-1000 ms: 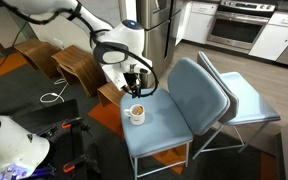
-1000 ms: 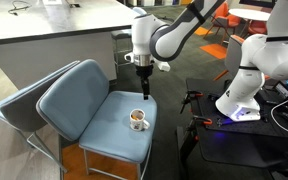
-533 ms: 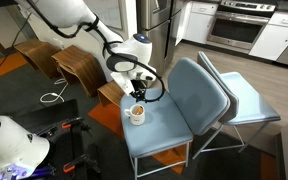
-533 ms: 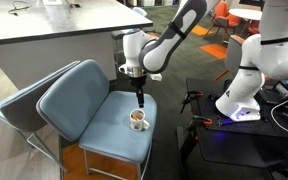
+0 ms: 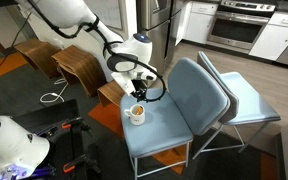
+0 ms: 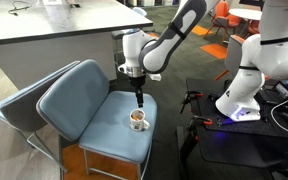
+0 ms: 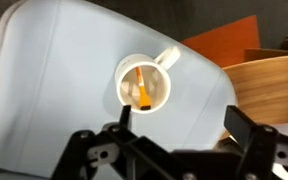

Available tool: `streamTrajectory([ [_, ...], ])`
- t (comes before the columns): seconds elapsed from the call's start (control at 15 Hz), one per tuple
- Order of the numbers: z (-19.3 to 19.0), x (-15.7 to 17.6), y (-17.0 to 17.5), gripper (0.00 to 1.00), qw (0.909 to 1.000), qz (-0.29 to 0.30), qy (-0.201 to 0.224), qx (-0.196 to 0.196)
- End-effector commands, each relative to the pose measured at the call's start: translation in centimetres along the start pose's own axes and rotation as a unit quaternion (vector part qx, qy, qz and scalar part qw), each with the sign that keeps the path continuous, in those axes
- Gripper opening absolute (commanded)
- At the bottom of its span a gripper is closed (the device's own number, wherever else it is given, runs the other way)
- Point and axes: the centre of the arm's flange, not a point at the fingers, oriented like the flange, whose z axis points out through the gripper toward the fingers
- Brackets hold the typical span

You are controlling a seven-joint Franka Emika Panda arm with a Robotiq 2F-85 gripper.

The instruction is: Pick the marker from the chair and put it on the chair

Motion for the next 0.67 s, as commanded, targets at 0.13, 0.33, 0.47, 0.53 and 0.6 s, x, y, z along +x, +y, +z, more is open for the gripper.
streamTrajectory([
  [0.13,3.1,0.7,1.0,0.98,0.9991,0.014,0.017,-0.037],
  [0.33,5.4,0.6,1.1,0.79,0.9993,0.011,0.015,-0.033],
  [0.47,6.7,0.8,1.2,0.71,0.9993,0.011,0.014,-0.033],
  [0.53,7.1,1.0,1.3,0.73,0.9994,0.012,0.012,-0.03],
  [0.6,7.5,1.3,1.3,0.75,0.9994,0.012,0.013,-0.03],
])
